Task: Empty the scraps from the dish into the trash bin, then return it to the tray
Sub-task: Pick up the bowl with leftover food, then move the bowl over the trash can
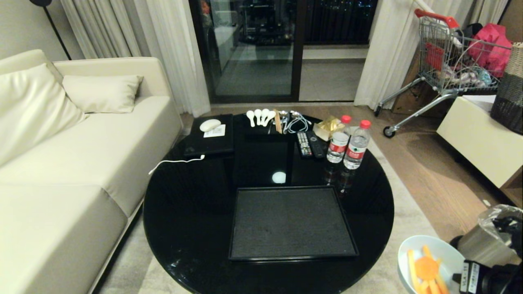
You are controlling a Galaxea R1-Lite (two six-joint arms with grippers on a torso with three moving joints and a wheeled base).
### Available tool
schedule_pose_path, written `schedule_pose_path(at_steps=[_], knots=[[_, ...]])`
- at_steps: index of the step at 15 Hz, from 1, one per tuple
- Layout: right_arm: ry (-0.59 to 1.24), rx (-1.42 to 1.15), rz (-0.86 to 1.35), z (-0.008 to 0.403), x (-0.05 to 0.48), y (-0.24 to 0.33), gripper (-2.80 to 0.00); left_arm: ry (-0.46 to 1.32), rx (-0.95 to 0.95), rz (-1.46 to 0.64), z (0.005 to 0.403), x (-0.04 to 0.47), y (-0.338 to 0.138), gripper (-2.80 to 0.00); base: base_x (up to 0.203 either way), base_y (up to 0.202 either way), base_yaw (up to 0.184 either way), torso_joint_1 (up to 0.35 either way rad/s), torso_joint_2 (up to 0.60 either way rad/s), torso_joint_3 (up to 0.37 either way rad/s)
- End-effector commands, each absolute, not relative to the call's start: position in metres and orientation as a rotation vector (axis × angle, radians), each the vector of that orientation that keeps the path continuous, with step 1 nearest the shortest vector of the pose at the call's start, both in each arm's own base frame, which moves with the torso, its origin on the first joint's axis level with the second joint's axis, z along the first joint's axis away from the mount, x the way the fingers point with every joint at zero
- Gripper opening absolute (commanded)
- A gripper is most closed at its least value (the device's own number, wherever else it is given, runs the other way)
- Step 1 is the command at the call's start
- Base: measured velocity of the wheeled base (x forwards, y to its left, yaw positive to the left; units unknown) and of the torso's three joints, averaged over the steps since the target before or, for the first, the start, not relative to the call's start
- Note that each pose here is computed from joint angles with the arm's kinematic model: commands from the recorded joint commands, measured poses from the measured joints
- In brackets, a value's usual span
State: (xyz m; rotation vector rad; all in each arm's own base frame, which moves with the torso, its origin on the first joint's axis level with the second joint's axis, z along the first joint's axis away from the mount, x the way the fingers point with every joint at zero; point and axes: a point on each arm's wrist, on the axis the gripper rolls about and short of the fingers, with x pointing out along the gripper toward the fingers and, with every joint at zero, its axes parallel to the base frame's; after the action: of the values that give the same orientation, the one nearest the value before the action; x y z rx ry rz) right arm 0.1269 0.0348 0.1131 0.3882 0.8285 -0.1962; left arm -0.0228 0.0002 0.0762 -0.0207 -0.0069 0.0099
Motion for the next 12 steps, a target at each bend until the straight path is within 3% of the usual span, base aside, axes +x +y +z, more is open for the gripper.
schedule_pose_path(at_steps=[1,12], knots=[[0.827,0.389,-0.199,0.1123,0.1281,0.0352,-2.80,-0.008,-0.022,0.011,0.0763,-0.0228,0.0002,-2.80,0.000,0.000,0.000,0.000,0.00,0.000],[0.822,0.386,-0.207,0.1124,0.1289,0.0351,-2.80,-0.008,-0.022,0.011,0.0763,-0.0228,0.0002,-2.80,0.000,0.000,0.000,0.000,0.00,0.000]])
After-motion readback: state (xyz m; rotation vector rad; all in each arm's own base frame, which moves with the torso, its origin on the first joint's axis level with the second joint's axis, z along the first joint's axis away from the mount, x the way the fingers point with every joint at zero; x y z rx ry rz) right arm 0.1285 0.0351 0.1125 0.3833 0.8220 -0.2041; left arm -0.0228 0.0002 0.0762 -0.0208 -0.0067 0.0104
